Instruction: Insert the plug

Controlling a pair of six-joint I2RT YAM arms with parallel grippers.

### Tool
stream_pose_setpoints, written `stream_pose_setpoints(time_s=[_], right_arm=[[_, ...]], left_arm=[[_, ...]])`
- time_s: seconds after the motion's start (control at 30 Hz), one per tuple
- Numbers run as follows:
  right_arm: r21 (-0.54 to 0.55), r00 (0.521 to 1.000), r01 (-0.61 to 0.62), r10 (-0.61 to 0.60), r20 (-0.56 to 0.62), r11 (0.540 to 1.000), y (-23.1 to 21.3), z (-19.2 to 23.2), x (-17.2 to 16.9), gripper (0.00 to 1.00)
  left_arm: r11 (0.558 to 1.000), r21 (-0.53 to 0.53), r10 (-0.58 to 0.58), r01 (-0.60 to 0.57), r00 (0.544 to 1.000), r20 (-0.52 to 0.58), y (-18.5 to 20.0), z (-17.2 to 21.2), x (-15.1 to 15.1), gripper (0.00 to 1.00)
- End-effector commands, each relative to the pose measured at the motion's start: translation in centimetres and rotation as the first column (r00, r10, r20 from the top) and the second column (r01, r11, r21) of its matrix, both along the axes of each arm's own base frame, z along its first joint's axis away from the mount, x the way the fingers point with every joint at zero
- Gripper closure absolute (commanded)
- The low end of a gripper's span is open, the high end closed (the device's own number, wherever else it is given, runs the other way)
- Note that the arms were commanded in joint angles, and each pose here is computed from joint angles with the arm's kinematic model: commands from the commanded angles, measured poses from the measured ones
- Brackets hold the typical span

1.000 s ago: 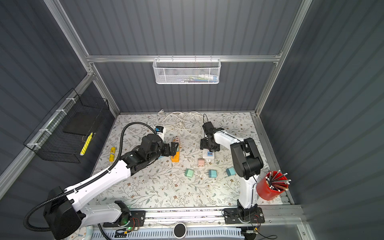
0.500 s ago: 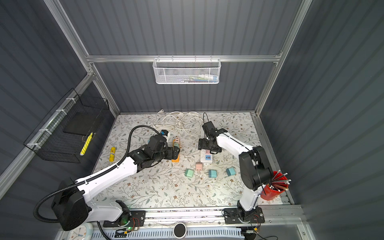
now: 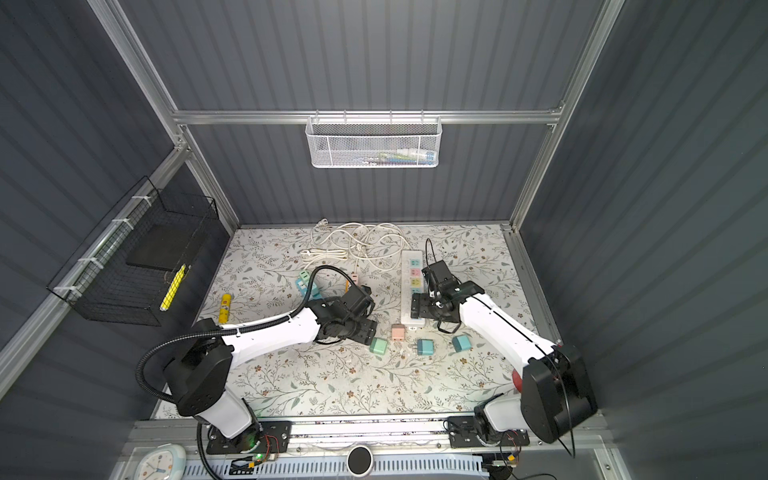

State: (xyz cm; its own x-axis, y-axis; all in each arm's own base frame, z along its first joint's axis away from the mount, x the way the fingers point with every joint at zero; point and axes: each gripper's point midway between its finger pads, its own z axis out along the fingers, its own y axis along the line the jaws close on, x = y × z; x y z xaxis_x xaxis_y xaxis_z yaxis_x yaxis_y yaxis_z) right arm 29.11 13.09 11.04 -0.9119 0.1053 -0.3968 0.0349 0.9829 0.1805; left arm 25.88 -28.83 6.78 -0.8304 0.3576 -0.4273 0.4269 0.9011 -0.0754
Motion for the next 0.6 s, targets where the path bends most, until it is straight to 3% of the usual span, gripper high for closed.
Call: stream_pose_setpoints(time_s=[0.0, 0.27, 0.57], right_arm=[[-0.033, 0.996, 0.088, -0.088, 0.002, 0.996, -1.6, -0.7, -0.5, 0.07], [-0.019, 0.978, 0.183, -0.180, 0.101, 0.983, -4.2, 0.9, -0.4, 0.06], [0.001, 0.977, 0.193, -0.193, 0.087, 0.981, -4.4, 1.2, -0.2, 0.09]], left_arm=[[0.988, 0.093, 0.115, -0.122, 0.990, 0.078, 2.1, 0.4, 1.8, 0.20], [0.981, 0.056, 0.185, -0.186, 0.983, 0.015, 2.3, -2.4, 0.5, 0.27], [0.985, 0.052, 0.164, -0.162, 0.985, -0.049, 1.5, -4.9, -0.8, 0.30]])
